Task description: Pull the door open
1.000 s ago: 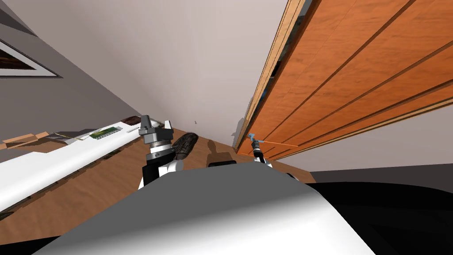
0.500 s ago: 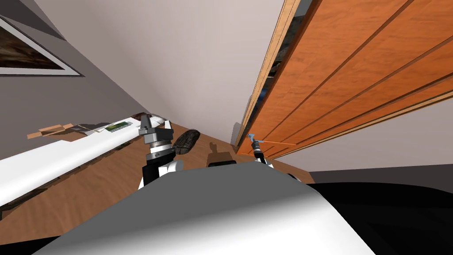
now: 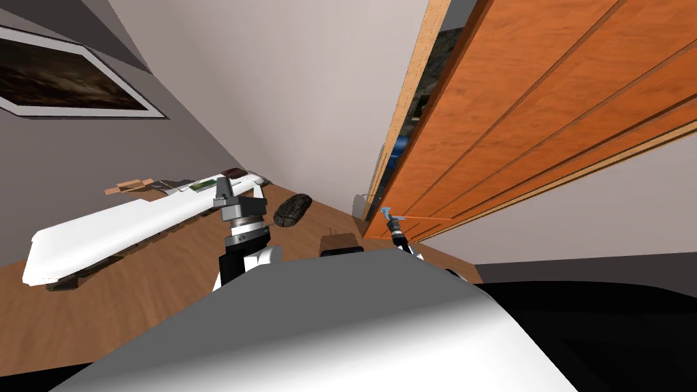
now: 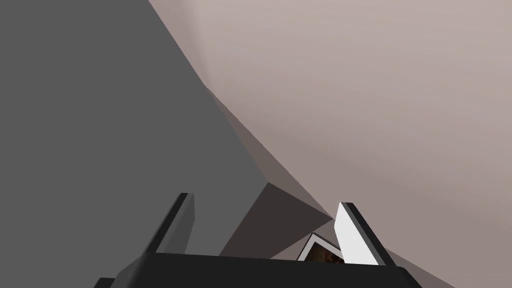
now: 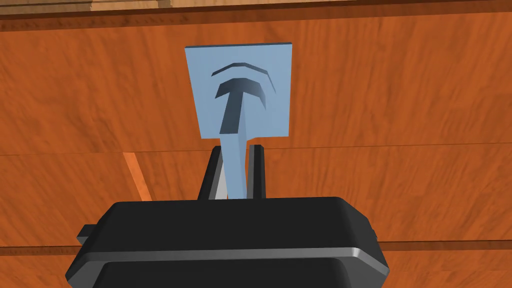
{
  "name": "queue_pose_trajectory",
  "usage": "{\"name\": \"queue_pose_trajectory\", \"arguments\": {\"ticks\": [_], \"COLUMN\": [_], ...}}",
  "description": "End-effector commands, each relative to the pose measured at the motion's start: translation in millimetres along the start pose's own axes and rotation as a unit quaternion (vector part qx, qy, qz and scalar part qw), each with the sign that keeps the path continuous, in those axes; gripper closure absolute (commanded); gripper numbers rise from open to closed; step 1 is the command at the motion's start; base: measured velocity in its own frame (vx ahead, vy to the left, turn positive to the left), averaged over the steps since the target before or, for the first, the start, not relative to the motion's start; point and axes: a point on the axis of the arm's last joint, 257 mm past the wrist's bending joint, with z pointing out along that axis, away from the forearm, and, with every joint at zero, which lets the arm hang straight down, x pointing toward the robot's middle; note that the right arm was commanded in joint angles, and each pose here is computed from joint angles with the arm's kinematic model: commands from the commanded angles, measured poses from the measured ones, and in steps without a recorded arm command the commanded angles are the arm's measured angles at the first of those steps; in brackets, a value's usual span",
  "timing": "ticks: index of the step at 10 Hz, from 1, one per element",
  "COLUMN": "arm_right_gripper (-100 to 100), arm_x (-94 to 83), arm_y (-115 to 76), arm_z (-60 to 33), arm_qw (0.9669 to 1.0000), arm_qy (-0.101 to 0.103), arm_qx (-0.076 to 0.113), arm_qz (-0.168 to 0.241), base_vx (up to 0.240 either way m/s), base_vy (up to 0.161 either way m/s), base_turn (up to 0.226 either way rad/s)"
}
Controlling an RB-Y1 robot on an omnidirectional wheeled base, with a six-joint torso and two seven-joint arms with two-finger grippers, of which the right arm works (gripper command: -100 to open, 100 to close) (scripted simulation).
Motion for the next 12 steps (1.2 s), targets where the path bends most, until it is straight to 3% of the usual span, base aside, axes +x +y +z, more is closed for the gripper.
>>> {"name": "queue_pose_trajectory", "arguments": {"ticks": [1, 2, 6, 8, 9, 10, 11, 12], "arm_right_gripper": [100, 100, 100, 100, 100, 100, 100, 100], "arm_x": [0.0, -1.3, -7.0, -7.5, -8.8, -5.3, -7.5, -8.2], "arm_y": [0.0, -1.8, 0.2, 0.4, 0.9, -3.3, -3.0, -2.8], "arm_z": [0.0, -12.3, -36.0, -38.8, -45.5, -44.3, -54.3, -56.6], "arm_qw": [1.0, 0.9999, 0.9991, 0.999, 0.9986, 0.9987, 0.9983, 0.9983], "arm_qy": [0.0, 0.014, 0.042, 0.045, 0.053, 0.05, 0.057, 0.059], "arm_qx": [0.0, 0.001, 0.0, 0.0, 0.0, 0.004, 0.003, 0.003], "arm_qz": [0.0, 0.0, -0.001, -0.001, -0.001, 0.0, 0.0, 0.0], "base_vx": [-0.107, -0.156, -0.229, -0.142, -0.11, -0.06, -0.146, -0.184], "base_vy": [-0.02, -0.044, -0.057, -0.022, -0.028, -0.014, -0.056, -0.083], "base_turn": [0.029, 0.136, 0.128, 0.036, 0.082, 0.027, 0.186, 0.164]}}
